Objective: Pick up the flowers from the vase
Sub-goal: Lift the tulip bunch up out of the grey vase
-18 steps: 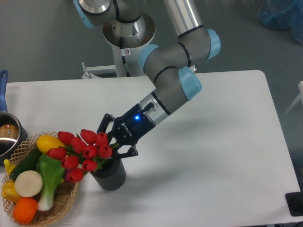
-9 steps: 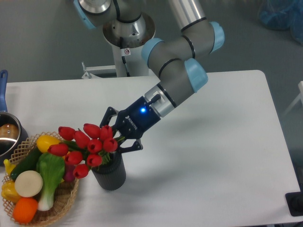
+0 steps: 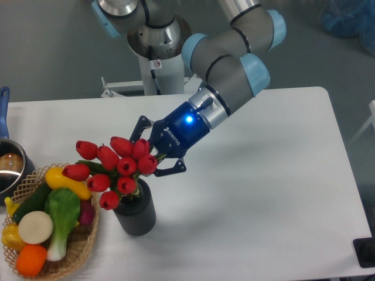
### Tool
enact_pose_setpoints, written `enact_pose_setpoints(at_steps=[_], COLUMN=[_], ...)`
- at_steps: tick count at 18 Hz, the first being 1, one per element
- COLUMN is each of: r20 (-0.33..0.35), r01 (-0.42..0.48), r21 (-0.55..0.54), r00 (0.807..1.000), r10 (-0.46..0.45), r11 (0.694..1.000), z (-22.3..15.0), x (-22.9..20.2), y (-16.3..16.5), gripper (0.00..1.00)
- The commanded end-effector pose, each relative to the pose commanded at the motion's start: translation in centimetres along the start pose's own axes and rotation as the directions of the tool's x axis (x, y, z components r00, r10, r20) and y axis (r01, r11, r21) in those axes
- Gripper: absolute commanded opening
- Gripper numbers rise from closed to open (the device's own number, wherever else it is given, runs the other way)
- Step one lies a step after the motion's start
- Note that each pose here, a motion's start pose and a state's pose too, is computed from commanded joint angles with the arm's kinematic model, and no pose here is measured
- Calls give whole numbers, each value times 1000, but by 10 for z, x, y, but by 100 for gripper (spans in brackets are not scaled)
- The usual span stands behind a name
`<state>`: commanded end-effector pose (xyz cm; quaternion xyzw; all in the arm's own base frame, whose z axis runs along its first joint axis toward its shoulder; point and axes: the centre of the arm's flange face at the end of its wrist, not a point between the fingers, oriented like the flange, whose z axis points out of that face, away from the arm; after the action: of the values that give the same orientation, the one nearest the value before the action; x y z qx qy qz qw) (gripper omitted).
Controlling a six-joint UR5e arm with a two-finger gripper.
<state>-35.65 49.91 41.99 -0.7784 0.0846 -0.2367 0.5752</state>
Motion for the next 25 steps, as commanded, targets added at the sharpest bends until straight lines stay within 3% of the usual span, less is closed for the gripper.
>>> enact_pose_setpoints(at_steps=[12,25], r20=[-21,11], r01=[69,49], r21=[115,218], r00=[998,999], r10=[-68,-53], r11=[991,975], z=[-33,-89], x=[2,1], y=[-35,-54], gripper=[35,32])
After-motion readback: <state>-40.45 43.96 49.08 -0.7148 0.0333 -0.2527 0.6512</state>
